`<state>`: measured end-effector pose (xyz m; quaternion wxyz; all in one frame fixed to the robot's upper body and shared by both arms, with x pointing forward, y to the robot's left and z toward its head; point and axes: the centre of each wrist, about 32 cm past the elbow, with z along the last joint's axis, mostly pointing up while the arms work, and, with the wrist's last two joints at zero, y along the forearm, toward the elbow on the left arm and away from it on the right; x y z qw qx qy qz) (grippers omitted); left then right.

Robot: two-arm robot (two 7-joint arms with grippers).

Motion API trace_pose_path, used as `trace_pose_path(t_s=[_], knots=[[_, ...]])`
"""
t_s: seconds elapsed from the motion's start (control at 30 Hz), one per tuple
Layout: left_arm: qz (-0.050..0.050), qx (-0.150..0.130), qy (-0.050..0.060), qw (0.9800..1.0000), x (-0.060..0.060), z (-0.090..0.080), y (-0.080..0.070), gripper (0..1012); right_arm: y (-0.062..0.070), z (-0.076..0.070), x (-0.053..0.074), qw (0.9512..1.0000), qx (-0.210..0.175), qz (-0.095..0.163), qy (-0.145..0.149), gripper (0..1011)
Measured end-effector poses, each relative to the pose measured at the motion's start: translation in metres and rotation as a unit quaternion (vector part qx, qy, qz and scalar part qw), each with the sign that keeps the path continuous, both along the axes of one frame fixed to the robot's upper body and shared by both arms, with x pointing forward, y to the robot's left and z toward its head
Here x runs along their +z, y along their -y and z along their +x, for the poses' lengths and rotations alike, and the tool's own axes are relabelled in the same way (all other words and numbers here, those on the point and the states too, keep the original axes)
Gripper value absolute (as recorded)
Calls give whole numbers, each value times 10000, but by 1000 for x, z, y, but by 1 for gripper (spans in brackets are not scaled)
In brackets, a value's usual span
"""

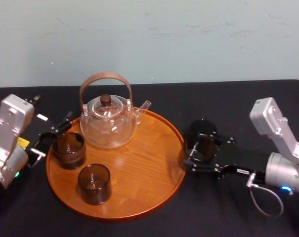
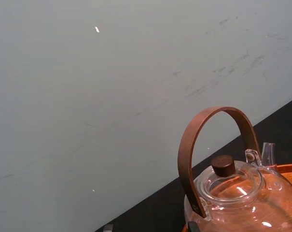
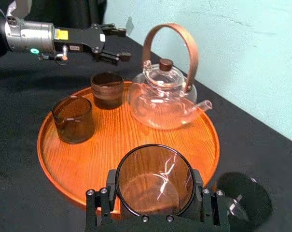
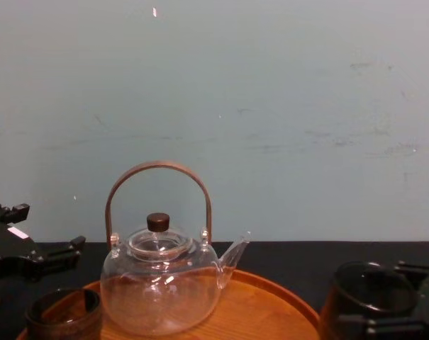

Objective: Pick up the glass from the table and place it on the tray.

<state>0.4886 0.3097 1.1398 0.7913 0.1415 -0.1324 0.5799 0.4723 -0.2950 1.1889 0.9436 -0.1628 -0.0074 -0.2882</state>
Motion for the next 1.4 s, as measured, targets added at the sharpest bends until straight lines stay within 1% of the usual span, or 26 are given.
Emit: trace_pose_path(t_s=[0.27, 0.4, 0.43, 0.73, 0.93, 1.13, 1.4], knots=[[0, 0, 0, 10000, 0, 0, 0, 1002, -19, 9, -1, 9999, 146, 87, 25, 908], [0, 0, 0, 10000, 0, 0, 0, 1001, -28, 14, -2, 9997, 209, 86, 18, 908], [0, 0, 0, 10000, 0, 0, 0, 1002, -28, 14, -2, 9997, 209, 86, 18, 908], [0, 1, 0, 10000, 0, 0, 0, 1001, -43, 21, -6, 9993, 361, 36, -3, 908], [0, 0, 0, 10000, 0, 0, 0, 1001, -54, 24, -11, 9988, 478, 42, -18, 908], [0, 0, 1, 10000, 0, 0, 0, 1001, -65, 26, -18, 9985, 529, 116, -34, 908], [0, 0, 0, 10000, 0, 0, 0, 1001, -73, 29, -26, 9983, 549, 155, -114, 908]])
